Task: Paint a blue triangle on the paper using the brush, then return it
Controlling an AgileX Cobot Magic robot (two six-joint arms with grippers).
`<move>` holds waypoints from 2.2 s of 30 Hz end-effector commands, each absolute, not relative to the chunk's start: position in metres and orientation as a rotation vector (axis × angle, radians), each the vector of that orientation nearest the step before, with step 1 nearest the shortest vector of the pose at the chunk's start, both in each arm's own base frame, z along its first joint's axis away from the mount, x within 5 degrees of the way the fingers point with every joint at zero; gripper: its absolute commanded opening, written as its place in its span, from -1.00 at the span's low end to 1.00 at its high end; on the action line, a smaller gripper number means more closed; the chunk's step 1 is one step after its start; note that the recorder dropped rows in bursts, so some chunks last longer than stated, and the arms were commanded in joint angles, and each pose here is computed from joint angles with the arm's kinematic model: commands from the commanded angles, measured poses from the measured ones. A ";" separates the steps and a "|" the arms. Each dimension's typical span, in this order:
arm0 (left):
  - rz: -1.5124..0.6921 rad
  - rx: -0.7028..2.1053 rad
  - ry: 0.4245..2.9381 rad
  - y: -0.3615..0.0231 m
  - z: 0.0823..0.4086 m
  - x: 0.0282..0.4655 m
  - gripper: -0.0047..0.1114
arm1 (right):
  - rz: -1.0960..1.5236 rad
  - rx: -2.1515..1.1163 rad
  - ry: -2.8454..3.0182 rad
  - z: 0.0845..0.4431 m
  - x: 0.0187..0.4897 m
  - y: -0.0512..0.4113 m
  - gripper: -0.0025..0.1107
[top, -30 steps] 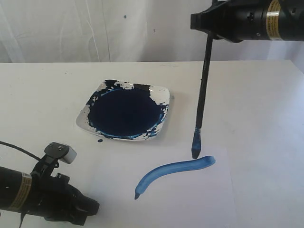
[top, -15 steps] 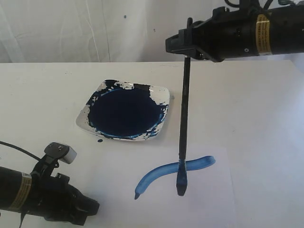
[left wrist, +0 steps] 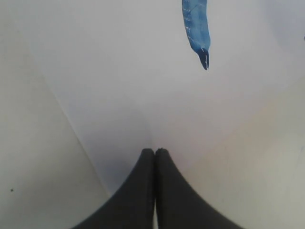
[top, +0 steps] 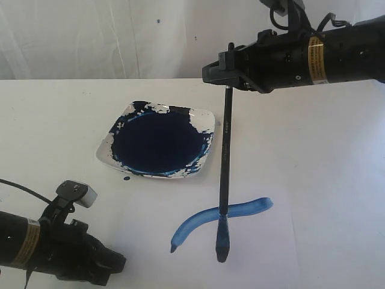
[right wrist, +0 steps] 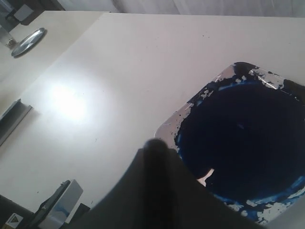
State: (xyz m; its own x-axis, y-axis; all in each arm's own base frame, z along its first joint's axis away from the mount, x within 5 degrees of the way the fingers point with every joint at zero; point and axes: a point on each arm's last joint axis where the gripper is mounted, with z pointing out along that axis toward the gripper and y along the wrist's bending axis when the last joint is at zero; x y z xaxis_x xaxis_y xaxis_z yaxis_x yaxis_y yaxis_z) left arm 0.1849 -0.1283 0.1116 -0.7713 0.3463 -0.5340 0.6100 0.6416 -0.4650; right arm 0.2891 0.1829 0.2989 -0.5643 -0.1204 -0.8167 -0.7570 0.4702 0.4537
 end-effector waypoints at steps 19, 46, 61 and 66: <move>-0.870 0.787 2.480 -0.127 0.109 0.183 -0.92 | 1.114 -0.720 2.022 0.298 0.287 0.182 -0.96; -0.870 0.787 2.480 -0.127 0.109 0.183 -0.92 | 0.990 -0.663 2.009 0.297 0.301 0.166 -0.96; -0.870 0.787 2.480 -0.127 0.109 0.183 -0.92 | 0.916 -0.803 1.924 0.298 0.297 0.154 -0.96; -0.870 0.787 2.480 -0.127 0.109 0.183 -0.92 | 0.821 -0.754 1.888 0.301 0.285 0.145 -0.96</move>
